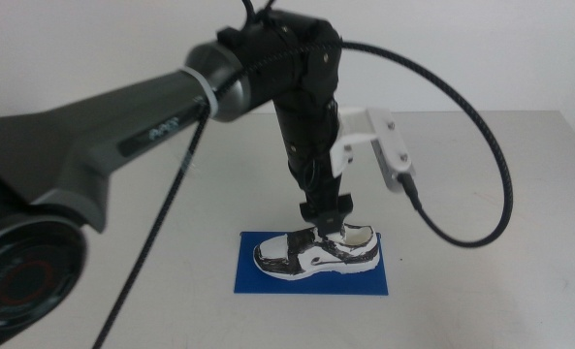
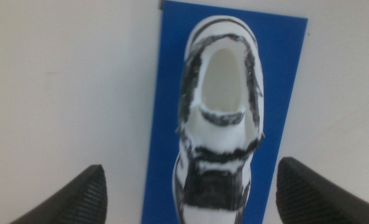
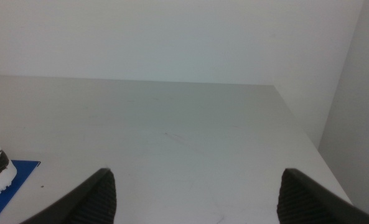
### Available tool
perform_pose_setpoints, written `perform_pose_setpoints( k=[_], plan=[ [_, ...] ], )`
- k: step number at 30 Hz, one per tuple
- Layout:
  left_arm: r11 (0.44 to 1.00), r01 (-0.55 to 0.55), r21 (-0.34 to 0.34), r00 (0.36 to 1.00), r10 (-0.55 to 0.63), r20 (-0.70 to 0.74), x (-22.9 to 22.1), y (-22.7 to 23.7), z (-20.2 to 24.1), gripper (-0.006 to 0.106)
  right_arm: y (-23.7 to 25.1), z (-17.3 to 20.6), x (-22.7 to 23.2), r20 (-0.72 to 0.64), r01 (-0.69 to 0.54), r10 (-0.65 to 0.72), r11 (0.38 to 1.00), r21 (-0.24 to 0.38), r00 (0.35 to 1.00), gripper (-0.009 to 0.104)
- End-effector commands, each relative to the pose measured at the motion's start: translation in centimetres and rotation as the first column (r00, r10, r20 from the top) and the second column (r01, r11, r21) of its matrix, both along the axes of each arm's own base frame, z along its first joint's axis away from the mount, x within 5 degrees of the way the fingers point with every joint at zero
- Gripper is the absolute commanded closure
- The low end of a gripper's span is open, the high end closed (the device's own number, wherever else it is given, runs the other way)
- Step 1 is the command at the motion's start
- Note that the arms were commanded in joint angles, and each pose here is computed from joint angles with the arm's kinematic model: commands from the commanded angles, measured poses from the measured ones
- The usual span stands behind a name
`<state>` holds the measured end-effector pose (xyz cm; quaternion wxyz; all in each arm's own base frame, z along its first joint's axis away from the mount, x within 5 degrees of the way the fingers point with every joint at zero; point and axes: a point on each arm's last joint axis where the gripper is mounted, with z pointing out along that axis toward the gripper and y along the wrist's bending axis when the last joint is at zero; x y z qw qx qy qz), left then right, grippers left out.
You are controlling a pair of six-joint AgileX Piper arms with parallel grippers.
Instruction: Use one arm to grab the shoe from the table and place it on the mat.
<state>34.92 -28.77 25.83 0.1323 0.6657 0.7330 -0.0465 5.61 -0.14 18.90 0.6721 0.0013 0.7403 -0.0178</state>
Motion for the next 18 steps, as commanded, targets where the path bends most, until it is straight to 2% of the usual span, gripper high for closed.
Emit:
perform_pose_setpoints(
  k=[1,6,11,18],
  plan=[
    [0.999,-0.034,-0.027,0.999,0.034,0.023,-1.8,1.5,5.1,0.009,-0.1,1.2,-0.2,0.108,0.009,-0.006,1.0,-0.024,0.994,0.029],
    [0.992,-0.114,-0.055,0.985,0.12,0.121,-2.9,3.3,9.2,0.009,-0.1,1.2,-0.2,0.108,0.009,-0.006,1.0,-0.024,0.994,0.029],
    [0.948,-0.274,-0.162,0.941,0.299,0.16,-4.2,6.3,13.6,0.009,-0.1,1.2,-0.2,0.108,0.009,-0.006,1.0,-0.024,0.994,0.029],
    [0.923,-0.301,-0.241,0.886,0.364,0.287,-6.0,11.7,18.9,0.009,-0.1,1.2,-0.2,0.108,0.009,-0.006,1.0,-0.024,0.994,0.029]
  ],
)
